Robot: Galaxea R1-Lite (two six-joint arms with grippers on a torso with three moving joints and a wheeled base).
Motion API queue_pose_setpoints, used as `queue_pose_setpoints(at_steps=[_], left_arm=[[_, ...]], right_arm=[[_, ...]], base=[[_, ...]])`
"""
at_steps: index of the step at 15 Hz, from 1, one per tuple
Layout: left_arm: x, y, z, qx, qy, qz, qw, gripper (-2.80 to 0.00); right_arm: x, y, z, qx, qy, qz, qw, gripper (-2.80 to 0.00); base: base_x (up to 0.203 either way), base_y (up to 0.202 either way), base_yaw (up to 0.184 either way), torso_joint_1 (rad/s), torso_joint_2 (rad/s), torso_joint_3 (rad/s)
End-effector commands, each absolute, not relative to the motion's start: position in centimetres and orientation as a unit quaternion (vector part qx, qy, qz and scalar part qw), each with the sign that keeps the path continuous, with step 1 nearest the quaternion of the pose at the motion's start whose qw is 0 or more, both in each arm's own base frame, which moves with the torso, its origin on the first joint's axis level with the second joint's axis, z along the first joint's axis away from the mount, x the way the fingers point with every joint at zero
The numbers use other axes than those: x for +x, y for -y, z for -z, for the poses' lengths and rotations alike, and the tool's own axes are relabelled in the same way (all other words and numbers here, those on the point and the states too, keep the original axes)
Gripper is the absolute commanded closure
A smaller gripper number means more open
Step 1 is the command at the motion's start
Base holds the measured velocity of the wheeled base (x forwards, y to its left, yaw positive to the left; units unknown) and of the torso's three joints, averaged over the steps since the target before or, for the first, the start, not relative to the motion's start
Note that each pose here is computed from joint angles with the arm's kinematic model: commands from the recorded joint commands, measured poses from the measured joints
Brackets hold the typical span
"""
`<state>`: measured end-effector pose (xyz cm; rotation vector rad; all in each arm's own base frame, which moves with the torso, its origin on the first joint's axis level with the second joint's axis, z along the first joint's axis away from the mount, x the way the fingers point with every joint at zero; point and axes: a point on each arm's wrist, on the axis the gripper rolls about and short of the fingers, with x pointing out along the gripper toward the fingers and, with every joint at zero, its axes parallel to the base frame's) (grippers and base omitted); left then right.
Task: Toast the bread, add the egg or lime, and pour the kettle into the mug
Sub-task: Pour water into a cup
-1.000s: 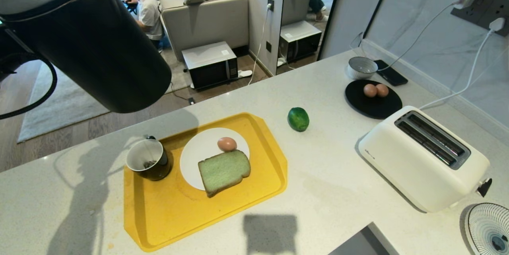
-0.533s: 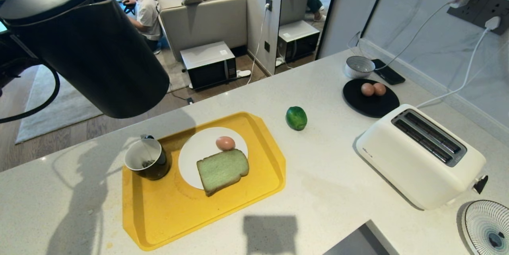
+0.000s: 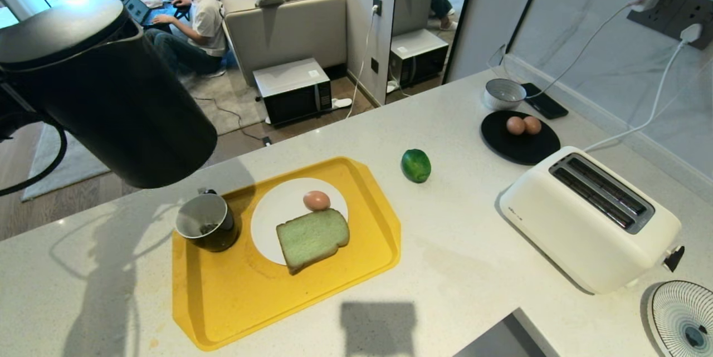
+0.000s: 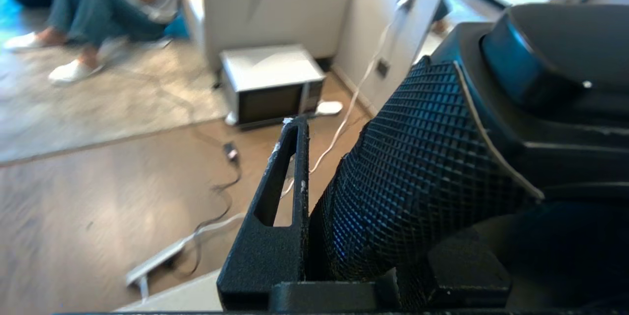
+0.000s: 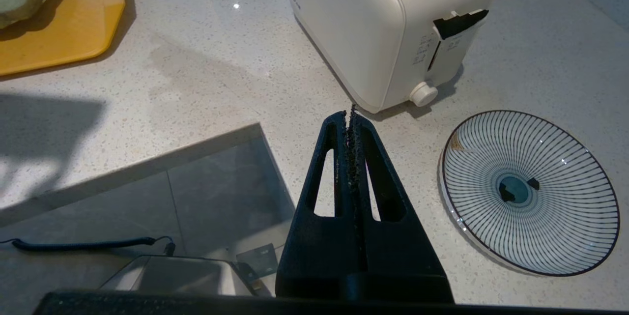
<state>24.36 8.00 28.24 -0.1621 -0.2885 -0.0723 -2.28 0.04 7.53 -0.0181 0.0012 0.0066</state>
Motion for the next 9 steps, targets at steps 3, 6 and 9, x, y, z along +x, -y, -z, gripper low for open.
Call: queue_pose_setpoints(at_steps=[3, 6, 9], left_arm=[[23.4, -10.1, -27.1, -0.077, 0.127, 0.008, 0.989, 0.00], [23.1, -11.1, -26.7, -0.069, 0.121, -0.010, 0.990, 0.00], [23.3, -12.4, -25.2, -0.021, 0.097, -0.026, 0.995, 0.00]], right_arm=[[-2.3, 0.0, -7.5, -0.009, -0.001, -0.004, 1.000, 0.00], [-2.3, 0.0, -7.5, -0.009, -0.001, -0.004, 1.000, 0.00], [-2.3, 0.0, -7.5, -0.009, -0.001, -0.003, 1.000, 0.00]], base=[[0.000, 0.000, 0.000, 0.000, 0.00, 0.000], [0.000, 0.000, 0.000, 0.000, 0.00, 0.000], [0.000, 0.000, 0.000, 0.000, 0.00, 0.000]])
